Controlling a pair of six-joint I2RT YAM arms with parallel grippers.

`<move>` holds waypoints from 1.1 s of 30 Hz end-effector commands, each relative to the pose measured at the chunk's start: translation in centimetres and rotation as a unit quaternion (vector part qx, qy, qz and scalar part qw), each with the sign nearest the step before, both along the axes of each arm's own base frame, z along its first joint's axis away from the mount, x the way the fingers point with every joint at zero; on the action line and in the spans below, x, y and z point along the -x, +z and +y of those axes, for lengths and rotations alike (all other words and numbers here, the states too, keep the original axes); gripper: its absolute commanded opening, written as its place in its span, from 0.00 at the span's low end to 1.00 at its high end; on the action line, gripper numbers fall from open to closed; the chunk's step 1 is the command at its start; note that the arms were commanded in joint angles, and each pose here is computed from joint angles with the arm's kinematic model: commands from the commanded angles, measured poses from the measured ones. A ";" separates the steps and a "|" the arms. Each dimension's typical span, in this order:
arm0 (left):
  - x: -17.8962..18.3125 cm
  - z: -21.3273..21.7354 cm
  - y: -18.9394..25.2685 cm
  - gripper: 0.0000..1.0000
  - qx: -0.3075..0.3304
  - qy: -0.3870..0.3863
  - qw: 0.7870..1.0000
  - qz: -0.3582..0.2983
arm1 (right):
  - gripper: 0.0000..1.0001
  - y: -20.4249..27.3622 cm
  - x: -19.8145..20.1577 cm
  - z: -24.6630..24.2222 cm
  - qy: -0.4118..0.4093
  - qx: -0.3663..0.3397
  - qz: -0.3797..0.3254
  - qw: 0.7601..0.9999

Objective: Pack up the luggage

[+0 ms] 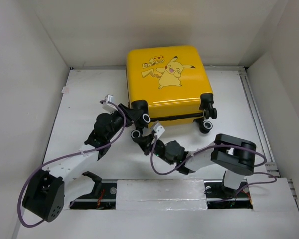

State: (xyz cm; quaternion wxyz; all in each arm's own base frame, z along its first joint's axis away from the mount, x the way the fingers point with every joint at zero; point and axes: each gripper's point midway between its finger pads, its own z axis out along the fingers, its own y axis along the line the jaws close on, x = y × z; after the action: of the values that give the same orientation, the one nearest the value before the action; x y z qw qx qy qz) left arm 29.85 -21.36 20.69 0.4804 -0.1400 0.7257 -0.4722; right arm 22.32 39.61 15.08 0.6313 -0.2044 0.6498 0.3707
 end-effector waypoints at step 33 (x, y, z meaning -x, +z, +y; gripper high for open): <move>2.6 0.3 3.0 0.61 -0.066 -0.018 0.997 -0.023 | 0.65 -0.1 -4.2 -10.6 -0.117 0.025 0.096 0.988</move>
State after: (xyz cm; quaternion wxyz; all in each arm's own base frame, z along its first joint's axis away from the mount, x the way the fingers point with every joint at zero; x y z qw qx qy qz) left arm 27.27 -20.22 21.31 0.4845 -0.1148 0.7603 -0.4172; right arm 24.92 28.58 14.01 0.5985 -0.1112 0.7371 0.2934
